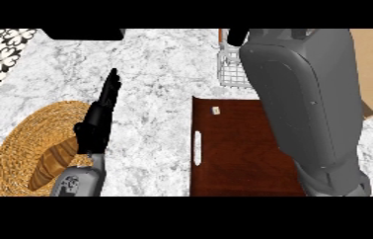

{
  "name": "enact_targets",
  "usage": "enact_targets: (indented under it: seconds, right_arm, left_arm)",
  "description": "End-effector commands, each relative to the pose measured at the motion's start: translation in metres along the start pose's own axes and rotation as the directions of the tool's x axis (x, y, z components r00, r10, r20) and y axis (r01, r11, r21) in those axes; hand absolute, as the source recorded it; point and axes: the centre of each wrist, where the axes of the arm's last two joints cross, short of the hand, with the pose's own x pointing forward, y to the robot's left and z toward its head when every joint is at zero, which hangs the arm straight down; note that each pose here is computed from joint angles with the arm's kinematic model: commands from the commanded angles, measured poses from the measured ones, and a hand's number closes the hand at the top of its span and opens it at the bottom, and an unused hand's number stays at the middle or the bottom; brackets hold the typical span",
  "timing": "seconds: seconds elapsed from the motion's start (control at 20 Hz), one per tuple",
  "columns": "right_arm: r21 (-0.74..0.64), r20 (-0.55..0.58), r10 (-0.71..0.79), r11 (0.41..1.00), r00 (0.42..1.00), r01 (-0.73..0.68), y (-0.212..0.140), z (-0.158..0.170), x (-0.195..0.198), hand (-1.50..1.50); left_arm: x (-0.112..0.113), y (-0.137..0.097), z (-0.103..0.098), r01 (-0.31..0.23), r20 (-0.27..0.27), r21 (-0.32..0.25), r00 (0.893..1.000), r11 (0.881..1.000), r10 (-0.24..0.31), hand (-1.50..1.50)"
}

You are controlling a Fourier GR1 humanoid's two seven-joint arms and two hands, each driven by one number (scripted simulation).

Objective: Pick the bell pepper from the tray and place it in the tiered basket

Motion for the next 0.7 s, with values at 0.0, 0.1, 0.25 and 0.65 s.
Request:
enact_targets:
  seconds: [0.0,0.1,0.25,0.65]
  right_arm:
    - [-0.019,-0.093,-0.005,1.0,0.996,0.003,-0.01,-0.031,-0.013,1.5]
    - [-0.02,-0.096,0.039,0.999,0.995,-0.041,0.009,-0.033,-0.016,1.5]
    - [-0.039,-0.105,0.044,0.998,0.993,-0.048,0.018,-0.043,-0.022,1.5]
    - [0.005,-0.255,-0.194,0.979,0.947,0.202,0.036,-0.074,-0.059,-1.5]
  left_arm:
    - [0.005,0.007,-0.006,0.015,0.012,0.006,1.0,1.0,-0.015,0.0]
    - [-0.002,0.01,-0.008,0.0,0.0,0.007,1.0,1.0,0.001,0.0]
    - [0.004,0.008,-0.005,-0.003,0.0,0.004,1.0,1.0,0.003,0.0]
    - [-0.002,-0.006,0.007,-0.002,-0.003,-0.008,1.0,1.0,0.002,0.0]
